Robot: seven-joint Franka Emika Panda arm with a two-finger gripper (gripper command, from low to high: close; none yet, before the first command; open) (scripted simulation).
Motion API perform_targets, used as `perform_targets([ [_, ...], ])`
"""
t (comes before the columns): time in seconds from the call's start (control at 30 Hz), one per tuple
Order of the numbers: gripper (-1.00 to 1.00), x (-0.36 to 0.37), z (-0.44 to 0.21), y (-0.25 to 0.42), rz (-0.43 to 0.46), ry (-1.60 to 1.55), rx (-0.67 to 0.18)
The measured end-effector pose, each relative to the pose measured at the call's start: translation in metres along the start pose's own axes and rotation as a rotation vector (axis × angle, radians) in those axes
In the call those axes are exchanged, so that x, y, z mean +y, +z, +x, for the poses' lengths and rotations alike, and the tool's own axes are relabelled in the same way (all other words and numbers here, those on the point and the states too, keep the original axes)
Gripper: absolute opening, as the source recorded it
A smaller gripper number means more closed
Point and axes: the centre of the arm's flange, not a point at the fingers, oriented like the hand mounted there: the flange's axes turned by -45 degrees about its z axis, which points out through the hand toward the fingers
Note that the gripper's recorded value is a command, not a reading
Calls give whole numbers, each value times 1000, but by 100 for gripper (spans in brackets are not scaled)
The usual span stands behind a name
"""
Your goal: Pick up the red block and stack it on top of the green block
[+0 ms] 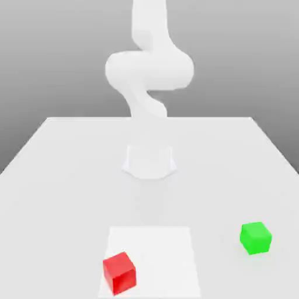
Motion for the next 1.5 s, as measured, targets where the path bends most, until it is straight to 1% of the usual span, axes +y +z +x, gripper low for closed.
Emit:
perform_targets([
  [0.17, 0, 15, -16, 105, 63, -87, -149],
  [0.37, 0, 25, -61, 217, 118, -188, -317],
  [0.6, 0, 38, -143, 325, 155, -314, -511],
  [0.8, 0, 55, -229, 389, 166, -433, -680],
  [0.83, 0, 56, -240, 398, 166, -447, -696],
  [0.97, 0, 59, -276, 435, 165, -461, -711],
  [1.0, -100, 59, -284, 443, 166, -460, -712],
  [1.23, -100, 59, -286, 445, 167, -460, -714],
  [1.37, -100, 58, -257, 413, 167, -461, -713],
  [1.5, -100, 22, -243, 397, 221, -603, -704],
])
